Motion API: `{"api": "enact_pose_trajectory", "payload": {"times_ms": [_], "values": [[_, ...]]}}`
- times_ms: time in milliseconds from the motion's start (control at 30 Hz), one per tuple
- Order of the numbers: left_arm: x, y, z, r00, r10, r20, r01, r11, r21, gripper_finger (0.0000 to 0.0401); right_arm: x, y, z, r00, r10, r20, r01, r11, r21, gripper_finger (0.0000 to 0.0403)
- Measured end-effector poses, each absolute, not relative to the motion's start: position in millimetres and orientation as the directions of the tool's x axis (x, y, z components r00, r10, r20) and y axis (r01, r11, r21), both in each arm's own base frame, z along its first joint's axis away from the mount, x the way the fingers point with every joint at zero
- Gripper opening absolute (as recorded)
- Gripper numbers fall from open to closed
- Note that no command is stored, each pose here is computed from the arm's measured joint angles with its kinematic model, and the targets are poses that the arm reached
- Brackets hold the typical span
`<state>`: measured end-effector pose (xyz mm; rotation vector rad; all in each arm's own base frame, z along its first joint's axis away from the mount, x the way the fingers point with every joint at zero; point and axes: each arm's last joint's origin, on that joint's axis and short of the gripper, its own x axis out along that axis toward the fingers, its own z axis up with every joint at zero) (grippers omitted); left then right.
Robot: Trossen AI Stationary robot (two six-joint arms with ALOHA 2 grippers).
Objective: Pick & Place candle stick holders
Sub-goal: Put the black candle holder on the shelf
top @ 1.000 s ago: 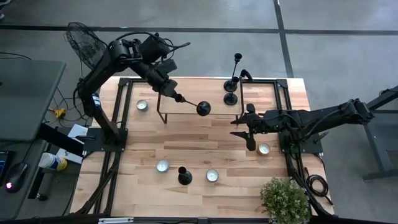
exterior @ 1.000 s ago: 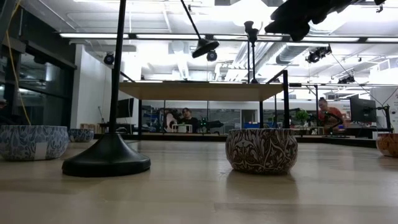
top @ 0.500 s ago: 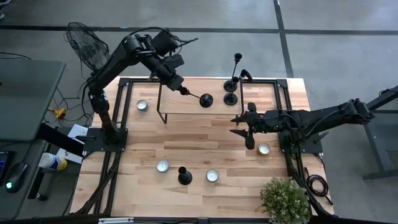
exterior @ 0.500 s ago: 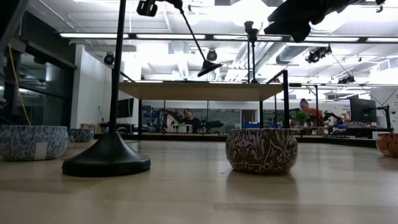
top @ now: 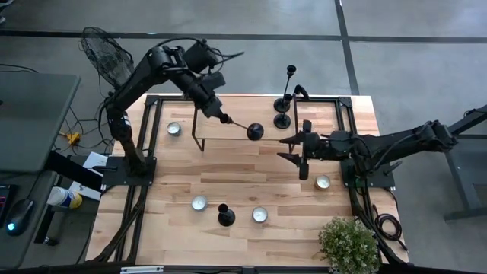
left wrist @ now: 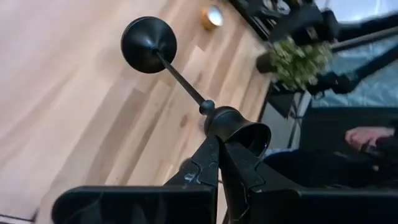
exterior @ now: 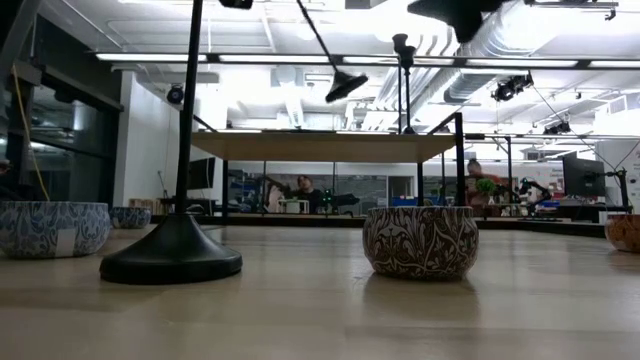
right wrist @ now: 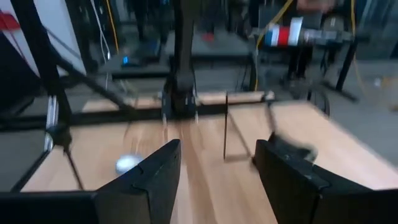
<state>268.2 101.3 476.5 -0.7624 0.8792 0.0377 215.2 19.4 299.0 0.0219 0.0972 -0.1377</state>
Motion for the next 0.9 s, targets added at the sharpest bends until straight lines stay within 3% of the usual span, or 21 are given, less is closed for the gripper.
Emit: {"api": "enact_pose_trajectory", "payload": {"times_ms": [300,533,900], "values": [[278,76,476,0.624,-0.227,-0.748,-0.364,0.762,-0.535,0.0,270,27,333,0.989,-0.118,-0.088,0.108,0.987,-0.119,0.02],[279,71,475,0.616,-0.193,-0.764,-0.389,0.769,-0.508,0.0,312,29,364,0.943,-0.237,-0.232,0.167,0.944,-0.283,0.02],[279,71,475,0.612,-0.191,-0.767,-0.39,0.772,-0.503,0.0,358,19,371,0.924,-0.289,-0.252,0.199,0.922,-0.331,0.02]]}}
